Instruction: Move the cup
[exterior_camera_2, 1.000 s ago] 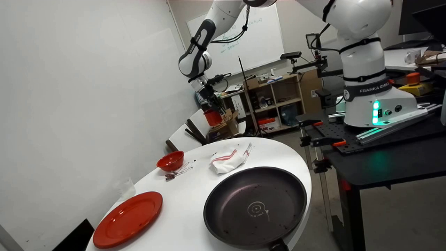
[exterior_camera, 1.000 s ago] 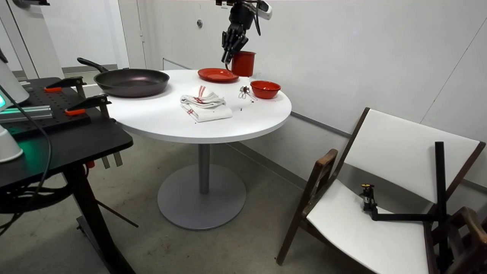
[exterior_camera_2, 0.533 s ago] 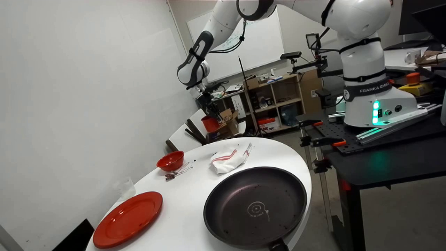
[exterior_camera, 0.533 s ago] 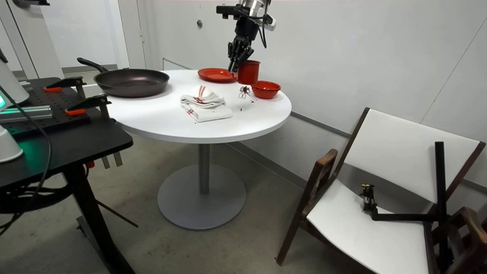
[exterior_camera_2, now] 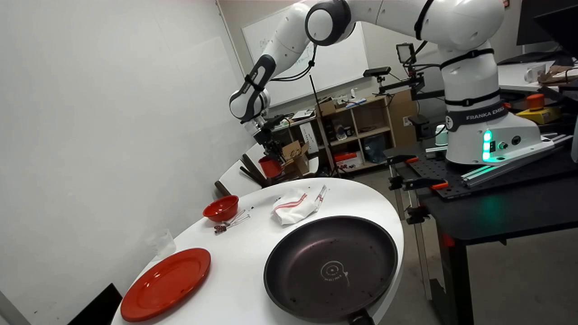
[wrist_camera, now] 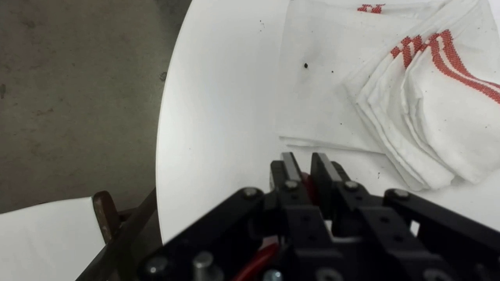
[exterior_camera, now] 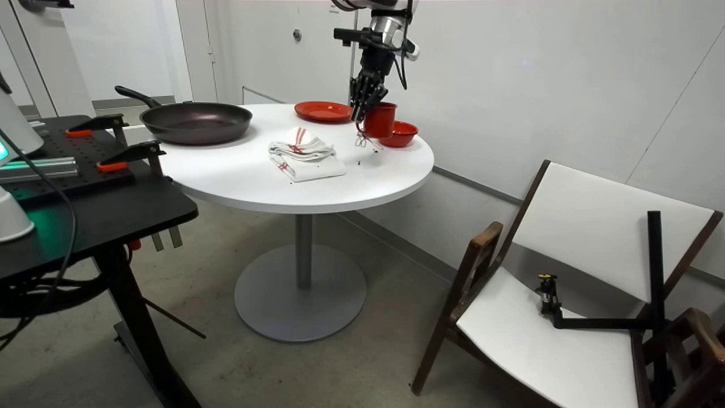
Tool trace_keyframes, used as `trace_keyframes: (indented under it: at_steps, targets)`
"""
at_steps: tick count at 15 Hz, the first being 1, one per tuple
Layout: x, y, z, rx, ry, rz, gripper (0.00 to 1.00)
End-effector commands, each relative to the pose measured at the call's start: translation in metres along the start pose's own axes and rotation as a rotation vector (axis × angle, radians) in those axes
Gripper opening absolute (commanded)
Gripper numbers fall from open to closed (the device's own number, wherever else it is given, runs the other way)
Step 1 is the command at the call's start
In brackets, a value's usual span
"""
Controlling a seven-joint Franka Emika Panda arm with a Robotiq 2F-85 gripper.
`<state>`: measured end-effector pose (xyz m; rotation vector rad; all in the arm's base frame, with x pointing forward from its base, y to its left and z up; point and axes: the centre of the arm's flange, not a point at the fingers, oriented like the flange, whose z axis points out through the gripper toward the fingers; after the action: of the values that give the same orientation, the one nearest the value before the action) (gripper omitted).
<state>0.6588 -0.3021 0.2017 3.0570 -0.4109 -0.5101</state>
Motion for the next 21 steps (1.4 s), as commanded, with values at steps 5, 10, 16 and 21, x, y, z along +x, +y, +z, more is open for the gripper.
trace_keyframes:
  at_steps: [5, 10, 16, 21]
  targets:
    - [0.046, 0.005, 0.014, 0.038, -0.003, 0.002, 0.04]
    - [0.061, 0.007, 0.031, 0.045, -0.026, 0.008, 0.04]
    - [0.069, 0.014, 0.050, 0.057, -0.057, 0.019, 0.04]
    - [0.073, 0.014, 0.058, 0.067, -0.072, 0.016, 0.04]
